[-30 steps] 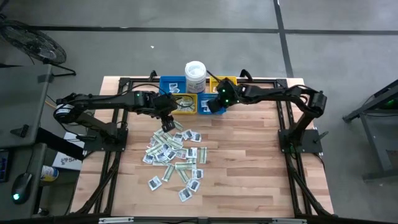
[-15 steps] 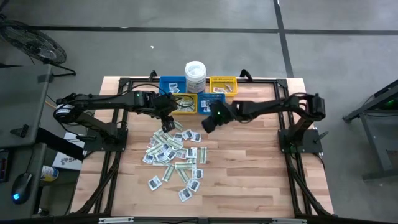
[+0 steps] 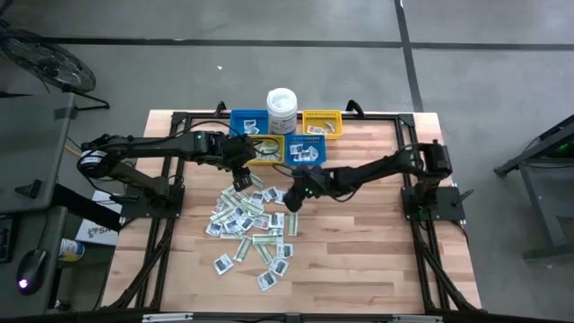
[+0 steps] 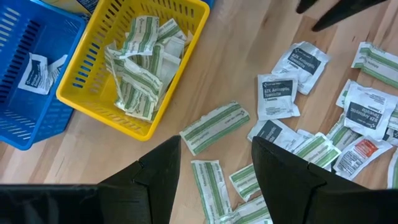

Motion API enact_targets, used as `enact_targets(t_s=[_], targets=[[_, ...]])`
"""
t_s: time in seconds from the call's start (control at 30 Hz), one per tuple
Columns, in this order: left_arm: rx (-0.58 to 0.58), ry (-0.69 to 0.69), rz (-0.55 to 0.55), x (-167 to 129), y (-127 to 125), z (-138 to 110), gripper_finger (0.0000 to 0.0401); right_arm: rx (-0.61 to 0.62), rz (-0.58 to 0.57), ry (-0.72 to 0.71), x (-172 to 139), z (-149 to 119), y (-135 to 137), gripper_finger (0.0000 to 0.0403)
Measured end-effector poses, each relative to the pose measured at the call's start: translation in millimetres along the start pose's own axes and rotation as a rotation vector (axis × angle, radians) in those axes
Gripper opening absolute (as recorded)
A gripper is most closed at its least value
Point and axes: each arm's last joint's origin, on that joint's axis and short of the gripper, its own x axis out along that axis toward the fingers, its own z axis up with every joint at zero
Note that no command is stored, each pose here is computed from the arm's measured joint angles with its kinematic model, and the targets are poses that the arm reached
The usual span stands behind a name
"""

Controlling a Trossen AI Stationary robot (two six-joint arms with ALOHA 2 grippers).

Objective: Pick & Place First Aid Supplies
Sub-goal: Put the black towelette pack into the right blue bin

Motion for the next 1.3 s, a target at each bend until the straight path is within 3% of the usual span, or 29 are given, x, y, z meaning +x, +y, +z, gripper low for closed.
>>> enact_targets(t_s=[0.23,0.53,0.93,1.3], targets=[[0.001,0.004,0.001,0.0,0.1,-0.3,0.0195,-0.093,0.033,0.045,11.7,-12.3,3.4,0.0125],[0.003,0.007,0.002,0.0,0.1,-0.7,0.0195,-0.056,0.026,0.016,20.4,-15.6,3.8,0.0178],[0.028,0.006,0.003,0.0,0.2,-0.6,0.0195,-0.037,0.031,0.018,20.0,-21.9,9.3,0.0170],[0.043,0.006,0.003,0.0,0.2,-0.6,0.0195,0.076,0.037,0.015,32.1,-29.1,9.4,0.0148]])
